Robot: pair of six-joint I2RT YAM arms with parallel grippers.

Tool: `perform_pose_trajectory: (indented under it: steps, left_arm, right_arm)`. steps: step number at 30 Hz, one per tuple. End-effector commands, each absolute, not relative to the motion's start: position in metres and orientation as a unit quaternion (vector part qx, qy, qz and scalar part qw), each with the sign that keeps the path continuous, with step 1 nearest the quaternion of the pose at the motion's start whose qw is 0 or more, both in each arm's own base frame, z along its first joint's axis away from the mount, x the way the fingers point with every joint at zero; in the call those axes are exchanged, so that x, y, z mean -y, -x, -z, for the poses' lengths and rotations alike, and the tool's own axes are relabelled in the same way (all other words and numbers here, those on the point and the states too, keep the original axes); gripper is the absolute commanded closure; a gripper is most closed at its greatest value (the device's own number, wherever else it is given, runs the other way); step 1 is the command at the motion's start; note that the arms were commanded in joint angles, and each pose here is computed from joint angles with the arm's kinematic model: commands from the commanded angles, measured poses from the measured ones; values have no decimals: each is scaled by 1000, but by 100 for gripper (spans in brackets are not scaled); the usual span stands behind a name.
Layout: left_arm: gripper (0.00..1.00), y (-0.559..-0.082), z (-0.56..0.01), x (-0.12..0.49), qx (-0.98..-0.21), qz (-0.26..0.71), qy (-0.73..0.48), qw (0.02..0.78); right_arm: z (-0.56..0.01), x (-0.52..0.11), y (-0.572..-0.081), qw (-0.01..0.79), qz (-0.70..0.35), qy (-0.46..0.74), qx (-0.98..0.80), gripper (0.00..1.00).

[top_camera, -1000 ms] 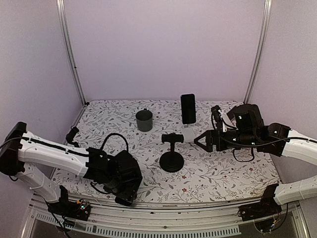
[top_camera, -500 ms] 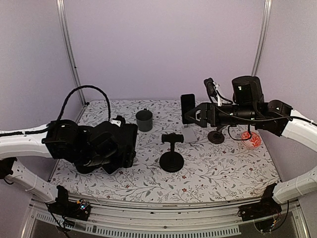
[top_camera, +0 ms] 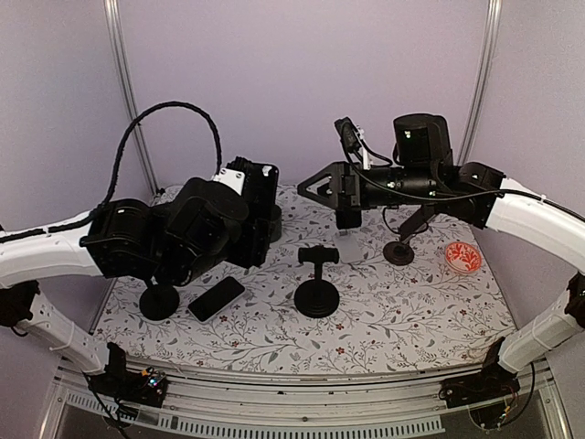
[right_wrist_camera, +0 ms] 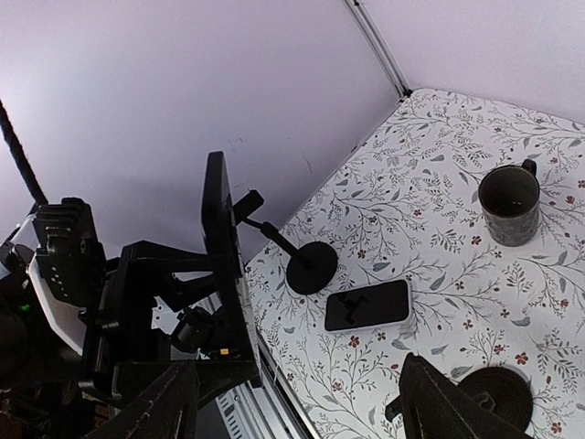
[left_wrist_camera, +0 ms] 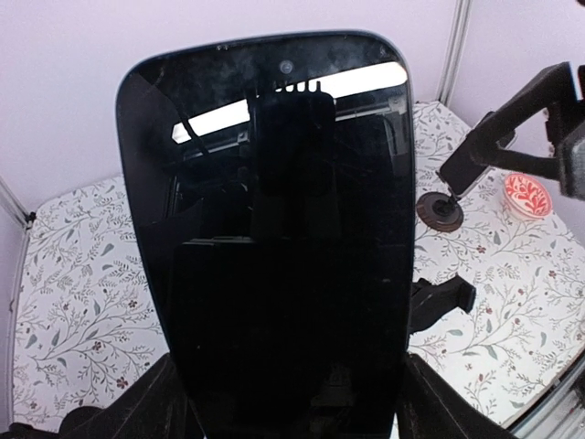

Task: Place the phone on the phone stand

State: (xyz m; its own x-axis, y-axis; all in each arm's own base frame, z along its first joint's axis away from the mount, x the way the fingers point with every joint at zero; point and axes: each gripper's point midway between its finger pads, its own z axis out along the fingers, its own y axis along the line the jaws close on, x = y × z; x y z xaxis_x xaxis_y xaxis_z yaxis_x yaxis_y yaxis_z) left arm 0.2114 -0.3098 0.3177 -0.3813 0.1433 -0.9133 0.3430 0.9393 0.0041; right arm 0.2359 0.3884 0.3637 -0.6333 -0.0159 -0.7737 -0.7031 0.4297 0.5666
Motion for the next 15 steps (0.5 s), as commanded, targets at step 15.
perform_pose_trajectory:
  steps: [15]
  left_arm:
    - [100,-215,-358,352,-794,119,-150,576]
  right_arm:
    - [-379,-415,-229,365,-522,274,-721,43]
